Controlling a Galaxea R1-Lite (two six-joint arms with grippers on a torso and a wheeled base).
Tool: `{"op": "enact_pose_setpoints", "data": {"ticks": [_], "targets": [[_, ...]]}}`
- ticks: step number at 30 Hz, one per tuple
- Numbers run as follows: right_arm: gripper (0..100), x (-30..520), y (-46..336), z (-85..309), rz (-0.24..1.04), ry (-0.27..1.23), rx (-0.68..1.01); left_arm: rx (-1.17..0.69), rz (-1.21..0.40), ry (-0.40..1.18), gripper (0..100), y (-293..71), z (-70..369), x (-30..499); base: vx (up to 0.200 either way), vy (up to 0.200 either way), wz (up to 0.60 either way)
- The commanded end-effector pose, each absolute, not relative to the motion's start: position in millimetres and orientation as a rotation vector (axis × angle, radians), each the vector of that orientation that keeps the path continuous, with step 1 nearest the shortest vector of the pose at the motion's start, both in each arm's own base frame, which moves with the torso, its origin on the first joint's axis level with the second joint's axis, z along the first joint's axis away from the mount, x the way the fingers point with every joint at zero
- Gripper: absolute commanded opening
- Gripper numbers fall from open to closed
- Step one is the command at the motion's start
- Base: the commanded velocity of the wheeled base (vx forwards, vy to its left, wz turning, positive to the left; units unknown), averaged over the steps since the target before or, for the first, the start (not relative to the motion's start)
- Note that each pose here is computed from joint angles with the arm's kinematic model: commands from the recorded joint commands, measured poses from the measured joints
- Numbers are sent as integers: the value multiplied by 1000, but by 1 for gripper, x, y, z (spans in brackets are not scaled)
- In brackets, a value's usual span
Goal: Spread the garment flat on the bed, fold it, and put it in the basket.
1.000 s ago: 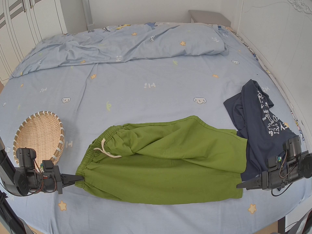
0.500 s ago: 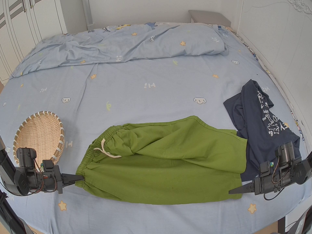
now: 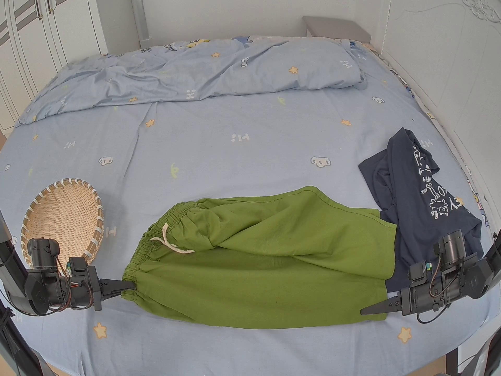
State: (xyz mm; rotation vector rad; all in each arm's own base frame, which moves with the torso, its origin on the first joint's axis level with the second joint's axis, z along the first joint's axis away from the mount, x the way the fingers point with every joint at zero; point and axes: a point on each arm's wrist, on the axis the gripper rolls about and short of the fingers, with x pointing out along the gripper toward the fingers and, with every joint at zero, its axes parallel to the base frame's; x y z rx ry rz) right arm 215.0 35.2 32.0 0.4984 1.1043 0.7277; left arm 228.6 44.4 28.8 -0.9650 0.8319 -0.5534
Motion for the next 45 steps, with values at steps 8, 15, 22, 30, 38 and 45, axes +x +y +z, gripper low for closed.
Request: {"op": "enact_pose_setpoints", "data": {"ticks": [8, 15, 22, 30, 38, 45], "targets": [[0, 217, 29, 28, 702, 1098, 512, -973, -539, 824, 0, 49, 28, 229, 0, 0, 0], [0, 216, 27, 31, 695, 1085, 513, -988, -519, 819, 0, 51, 31, 224, 0, 0, 0], [0, 203, 34, 43, 734, 1064, 479, -1006, -477, 811, 0, 50, 43, 194, 0, 0, 0], [0, 187, 50, 46, 800, 1122, 437, -1027, -401, 810, 0, 59, 44, 170, 0, 0, 0], [0, 167, 57, 40, 805, 1197, 391, -773, -405, 873, 0, 65, 29, 141, 0, 0, 0], [0, 166, 55, 36, 794, 1220, 399, -723, -330, 898, 0, 69, 31, 132, 0, 0, 0]]}}
